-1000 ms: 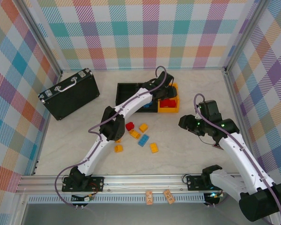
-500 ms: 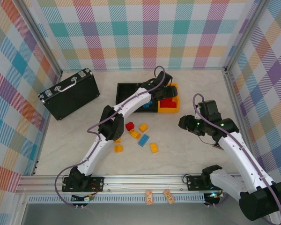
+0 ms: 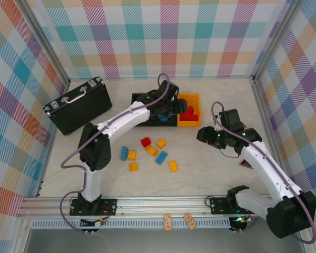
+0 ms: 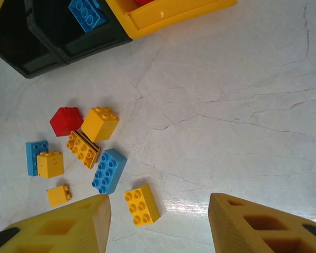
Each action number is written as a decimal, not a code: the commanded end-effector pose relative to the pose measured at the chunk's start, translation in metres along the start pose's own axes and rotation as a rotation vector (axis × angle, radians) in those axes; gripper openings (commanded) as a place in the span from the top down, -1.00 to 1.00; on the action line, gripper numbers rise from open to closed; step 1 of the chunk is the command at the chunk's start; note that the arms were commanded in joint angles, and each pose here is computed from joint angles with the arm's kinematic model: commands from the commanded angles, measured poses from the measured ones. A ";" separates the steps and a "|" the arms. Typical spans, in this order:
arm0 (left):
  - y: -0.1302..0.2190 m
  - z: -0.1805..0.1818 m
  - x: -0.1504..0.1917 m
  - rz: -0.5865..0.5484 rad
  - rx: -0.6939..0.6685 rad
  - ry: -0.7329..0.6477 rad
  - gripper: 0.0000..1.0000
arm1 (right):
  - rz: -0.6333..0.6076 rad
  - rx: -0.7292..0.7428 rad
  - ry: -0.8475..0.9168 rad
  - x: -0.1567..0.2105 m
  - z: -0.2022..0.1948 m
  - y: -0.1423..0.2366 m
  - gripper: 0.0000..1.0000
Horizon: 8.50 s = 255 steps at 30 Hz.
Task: Sort the legos into containers by color
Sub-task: Place the lego in the container, then pick up the lego from the center of the table, then place the lego in the container, then pick up the lego from the center of the table, then place the lego in the container.
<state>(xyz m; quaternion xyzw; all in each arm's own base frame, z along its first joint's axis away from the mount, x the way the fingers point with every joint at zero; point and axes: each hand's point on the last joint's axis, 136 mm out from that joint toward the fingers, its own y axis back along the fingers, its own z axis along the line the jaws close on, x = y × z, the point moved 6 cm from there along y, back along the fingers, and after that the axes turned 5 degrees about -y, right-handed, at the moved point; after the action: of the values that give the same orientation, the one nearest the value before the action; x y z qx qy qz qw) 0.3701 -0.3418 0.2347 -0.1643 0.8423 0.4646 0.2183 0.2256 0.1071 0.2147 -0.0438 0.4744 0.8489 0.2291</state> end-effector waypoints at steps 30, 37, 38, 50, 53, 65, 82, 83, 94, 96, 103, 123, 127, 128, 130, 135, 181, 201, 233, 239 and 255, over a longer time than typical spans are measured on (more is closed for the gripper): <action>0.043 0.134 0.116 0.043 -0.525 0.275 -0.53 | 0.165 -0.266 0.266 0.017 0.069 -0.037 -0.24; 0.018 0.145 0.117 0.059 -0.566 0.242 -0.57 | 0.163 -0.250 0.264 0.018 0.066 -0.036 -0.24; 0.015 0.147 0.117 0.062 -0.573 0.240 -0.57 | 0.164 -0.246 0.264 0.019 0.066 -0.036 -0.24; -0.013 0.162 0.122 0.104 -0.614 0.221 -0.06 | 0.142 -0.216 0.254 0.021 0.058 -0.036 -0.22; -0.011 0.161 0.119 0.102 -0.614 0.212 0.17 | 0.141 -0.216 0.255 0.020 0.058 -0.036 -0.22; 0.014 0.123 0.085 0.083 -0.493 0.125 0.36 | 0.106 -0.209 0.242 0.015 0.059 -0.037 -0.22; -0.020 0.021 0.016 0.049 -0.212 0.005 0.35 | -0.037 -0.112 0.083 0.002 0.017 -0.009 -0.22; -0.024 0.016 0.011 0.048 -0.197 0.003 0.34 | -0.043 -0.107 0.077 0.003 0.015 -0.007 -0.22; -0.078 -0.016 -0.016 0.058 -0.106 -0.015 0.34 | -0.077 -0.054 0.043 0.014 -0.005 0.007 -0.22; -0.086 -0.020 -0.021 0.045 -0.090 -0.018 0.33 | -0.079 -0.051 0.038 0.016 -0.007 0.008 -0.23; -0.115 -0.015 -0.034 0.009 -0.052 0.018 0.30 | -0.093 -0.039 0.031 0.017 -0.011 0.015 -0.23; -0.098 -0.022 -0.061 -0.051 0.024 0.051 -0.29 | -0.092 -0.041 0.043 0.011 -0.008 0.014 -0.23; -0.077 -0.031 -0.063 -0.062 0.053 0.040 -0.28 | -0.092 -0.049 0.047 0.008 -0.006 0.010 -0.23; -0.072 -0.032 -0.062 -0.061 0.056 0.039 -0.28 | -0.090 -0.053 0.046 0.007 -0.006 0.009 -0.23; -0.063 -0.035 -0.060 -0.057 0.068 0.035 -0.28 | -0.089 -0.059 0.042 0.006 -0.005 0.007 -0.23; -0.038 -0.038 -0.054 -0.051 0.082 0.024 -0.29 | -0.078 -0.072 0.042 0.002 -0.003 0.001 -0.23; -0.025 0.088 0.112 0.525 -0.185 -0.533 -0.51 | 0.188 -0.275 0.144 0.027 0.014 -0.028 -0.21; -0.028 0.085 0.101 0.471 -0.226 -0.519 0.28 | 0.183 -0.271 0.156 0.017 0.020 -0.031 -0.21; 0.011 0.157 -0.070 0.053 -0.486 -0.124 0.31 | 0.135 -0.350 0.204 -0.001 0.061 -0.041 -0.19; -0.011 0.179 -0.082 0.073 -0.522 -0.095 0.30 | 0.130 -0.331 0.193 0.003 0.055 -0.039 -0.19; -0.041 0.197 -0.081 0.116 -0.528 -0.046 0.00 | 0.116 -0.310 0.177 0.002 0.052 -0.040 -0.19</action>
<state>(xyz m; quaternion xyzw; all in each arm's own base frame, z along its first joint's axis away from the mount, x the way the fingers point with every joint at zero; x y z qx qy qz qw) 0.5002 -0.1925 0.1492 -0.1520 0.6922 0.6845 0.1707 0.2520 0.1695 0.2105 -0.1254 0.3600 0.9161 0.1240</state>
